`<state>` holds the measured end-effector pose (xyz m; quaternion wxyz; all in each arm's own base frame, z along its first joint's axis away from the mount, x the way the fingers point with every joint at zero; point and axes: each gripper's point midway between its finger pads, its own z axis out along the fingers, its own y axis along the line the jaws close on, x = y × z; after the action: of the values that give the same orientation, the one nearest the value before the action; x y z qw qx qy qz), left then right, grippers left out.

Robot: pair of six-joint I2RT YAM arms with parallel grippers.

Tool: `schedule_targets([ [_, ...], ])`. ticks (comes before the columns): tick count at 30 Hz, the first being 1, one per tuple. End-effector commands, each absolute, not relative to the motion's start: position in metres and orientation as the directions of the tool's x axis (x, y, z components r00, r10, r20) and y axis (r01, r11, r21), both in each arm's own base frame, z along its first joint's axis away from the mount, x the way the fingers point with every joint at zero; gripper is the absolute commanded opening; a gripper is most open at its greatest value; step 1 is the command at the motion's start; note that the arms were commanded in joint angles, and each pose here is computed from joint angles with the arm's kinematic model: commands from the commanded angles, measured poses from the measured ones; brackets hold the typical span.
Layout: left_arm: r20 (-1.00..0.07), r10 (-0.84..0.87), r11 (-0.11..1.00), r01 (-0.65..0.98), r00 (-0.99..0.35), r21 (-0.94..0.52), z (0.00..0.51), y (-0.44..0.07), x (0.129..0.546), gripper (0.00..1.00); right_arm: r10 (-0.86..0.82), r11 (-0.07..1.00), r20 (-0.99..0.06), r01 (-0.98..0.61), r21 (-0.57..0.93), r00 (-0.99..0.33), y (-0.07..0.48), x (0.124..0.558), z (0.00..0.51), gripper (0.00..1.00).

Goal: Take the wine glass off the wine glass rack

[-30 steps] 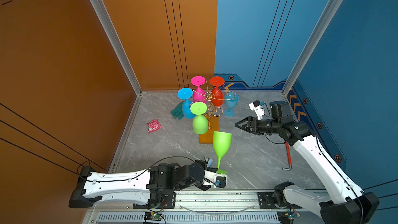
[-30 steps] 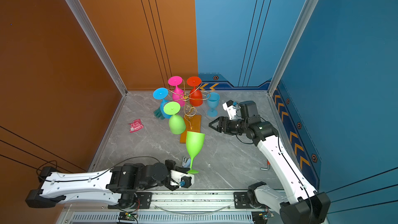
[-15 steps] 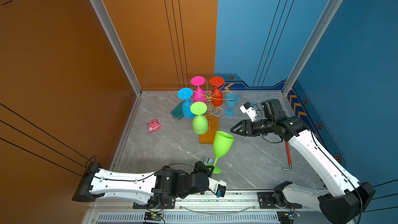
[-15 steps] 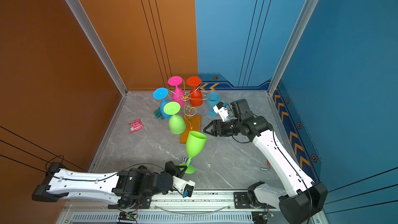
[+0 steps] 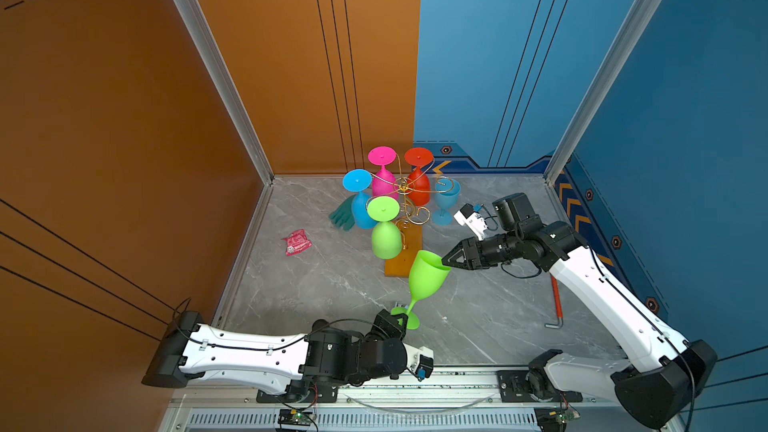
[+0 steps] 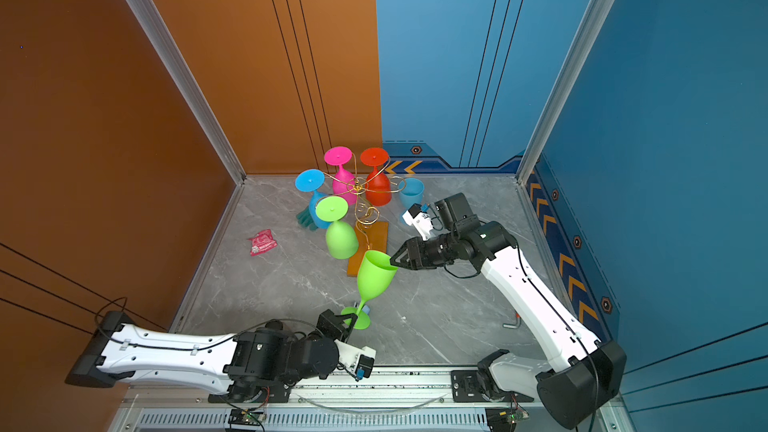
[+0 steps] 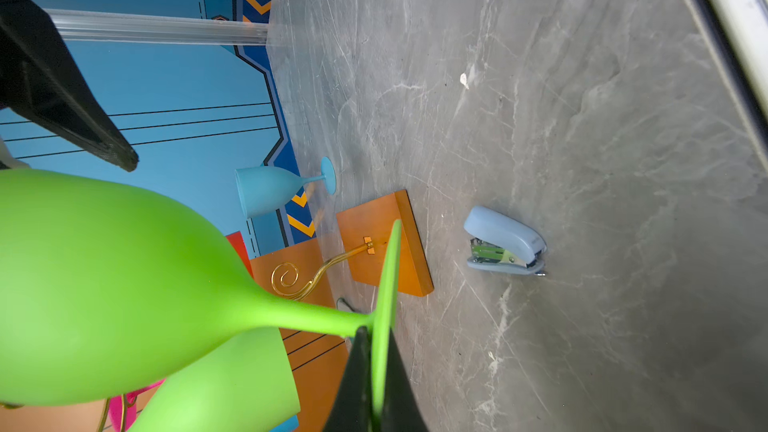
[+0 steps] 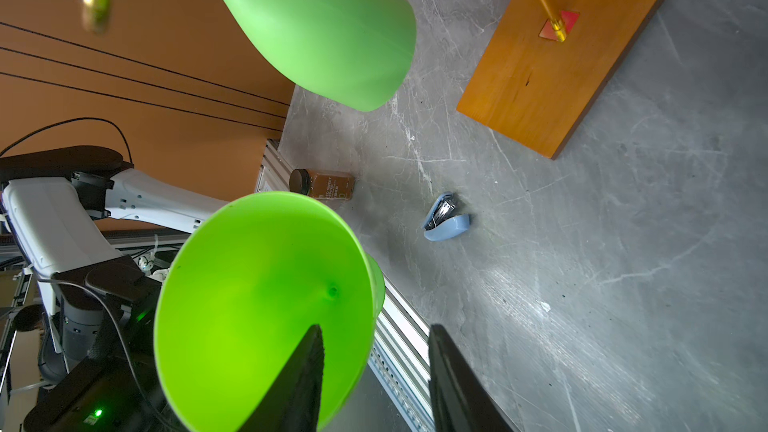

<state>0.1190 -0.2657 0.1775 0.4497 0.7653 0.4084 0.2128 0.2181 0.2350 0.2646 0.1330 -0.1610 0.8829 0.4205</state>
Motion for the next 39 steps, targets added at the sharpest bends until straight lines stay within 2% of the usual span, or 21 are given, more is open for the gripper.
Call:
schedule_targets([
  [1, 0.031, 0.822, -0.293, 0.375, 0.569, 0.88, 0.176, -0.262, 0.122, 0.0, -0.202, 0.581, -0.361, -0.409, 0.704, -0.91, 0.238, 0.214, 0.268, 0.4],
  [6, 0.118, 0.814, -0.351, 0.32, 0.569, 0.88, 0.172, -0.261, 0.125, 0.0, -0.216, 0.577, -0.351, -0.409, 0.707, -0.911, 0.242, 0.215, 0.265, 0.34],
  [15, 0.122, 0.812, -0.347, 0.304, 0.57, 0.888, 0.173, -0.264, 0.126, 0.0, -0.226, 0.575, -0.336, -0.404, 0.712, -0.914, 0.244, 0.214, 0.26, 0.1],
  [23, 0.122, 0.816, -0.346, 0.307, 0.565, 0.887, 0.17, -0.262, 0.127, 0.01, -0.225, 0.592, -0.337, -0.403, 0.698, -0.914, 0.242, 0.217, 0.256, 0.01],
  [29, 0.098, 0.823, -0.33, 0.33, 0.56, 0.885, 0.166, -0.262, 0.126, 0.14, -0.2, 0.622, -0.357, -0.4, 0.673, -0.912, 0.236, 0.225, 0.258, 0.0],
  [30, 0.061, 0.834, -0.298, 0.355, 0.548, 0.886, 0.165, -0.262, 0.125, 0.19, -0.196, 0.625, -0.361, -0.4, 0.67, -0.912, 0.235, 0.226, 0.259, 0.0],
  [37, -0.026, 0.839, -0.243, 0.416, 0.544, 0.876, 0.161, -0.265, 0.12, 0.48, -0.158, 0.667, -0.387, -0.387, 0.636, -0.908, 0.224, 0.236, 0.26, 0.0],
  [38, -0.037, 0.84, -0.235, 0.424, 0.542, 0.874, 0.161, -0.265, 0.12, 0.53, -0.153, 0.671, -0.392, -0.387, 0.632, -0.907, 0.222, 0.237, 0.261, 0.0],
  [39, -0.05, 0.841, -0.227, 0.435, 0.539, 0.872, 0.16, -0.265, 0.119, 0.63, -0.146, 0.679, -0.397, -0.384, 0.626, -0.906, 0.22, 0.239, 0.261, 0.0],
])
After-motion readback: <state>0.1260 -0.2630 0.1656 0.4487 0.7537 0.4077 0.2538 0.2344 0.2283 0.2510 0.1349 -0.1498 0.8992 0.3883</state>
